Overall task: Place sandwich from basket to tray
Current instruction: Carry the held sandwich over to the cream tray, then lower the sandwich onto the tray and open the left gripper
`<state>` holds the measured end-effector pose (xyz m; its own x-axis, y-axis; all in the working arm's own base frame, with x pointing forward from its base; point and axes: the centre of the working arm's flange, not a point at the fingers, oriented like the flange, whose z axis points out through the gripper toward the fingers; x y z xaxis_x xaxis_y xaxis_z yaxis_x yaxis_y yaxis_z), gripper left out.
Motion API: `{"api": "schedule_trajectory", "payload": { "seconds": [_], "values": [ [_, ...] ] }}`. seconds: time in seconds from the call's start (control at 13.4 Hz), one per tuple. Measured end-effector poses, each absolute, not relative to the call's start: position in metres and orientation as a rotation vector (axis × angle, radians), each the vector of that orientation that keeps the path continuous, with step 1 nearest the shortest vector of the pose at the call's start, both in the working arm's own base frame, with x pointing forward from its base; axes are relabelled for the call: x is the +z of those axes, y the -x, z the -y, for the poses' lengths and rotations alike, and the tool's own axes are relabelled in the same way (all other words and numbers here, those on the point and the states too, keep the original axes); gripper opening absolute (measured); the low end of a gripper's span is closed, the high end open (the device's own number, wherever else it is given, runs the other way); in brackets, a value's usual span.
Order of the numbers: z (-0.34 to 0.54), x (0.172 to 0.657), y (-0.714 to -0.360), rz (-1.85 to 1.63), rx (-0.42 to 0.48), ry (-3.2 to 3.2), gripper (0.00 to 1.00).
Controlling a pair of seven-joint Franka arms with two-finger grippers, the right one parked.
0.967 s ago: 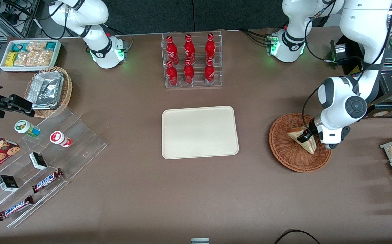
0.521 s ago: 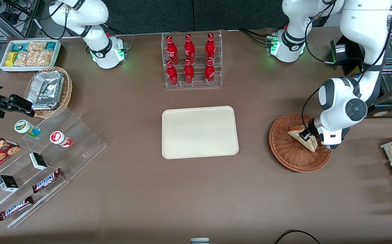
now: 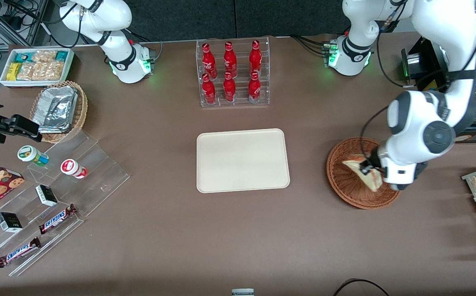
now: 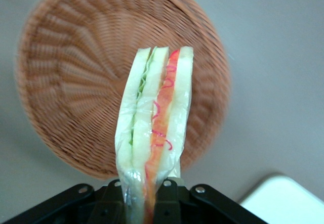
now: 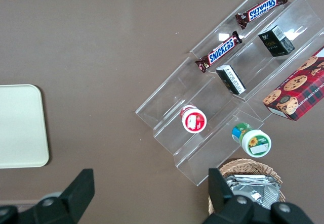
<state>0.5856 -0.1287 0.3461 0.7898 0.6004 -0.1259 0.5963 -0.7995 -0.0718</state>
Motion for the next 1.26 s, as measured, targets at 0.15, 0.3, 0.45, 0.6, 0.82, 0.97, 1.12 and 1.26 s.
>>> {"api": "schedule_trajectory", "payload": {
  "seconds": [0.15,0.3,0.45,0.6,0.82,0.97,1.12,1.26],
  "values": [
    [0.191,0.34,-0.571,0.828,0.226,2.983,0.18],
    [0.259,0.338,-0.556,0.67,0.214,3.021,0.18],
    [0.317,0.336,-0.54,0.538,0.188,3.056,0.18],
    [0.369,0.327,-0.525,0.434,0.163,3.084,0.18],
    [0.425,0.301,-0.5,0.299,0.136,3.111,0.18],
    [0.454,0.282,-0.483,0.207,0.137,3.1,0.18],
    [0.468,0.266,-0.477,0.165,0.146,3.088,0.18],
    [0.48,0.257,-0.479,0.145,0.145,3.09,0.18]
  ]
}}
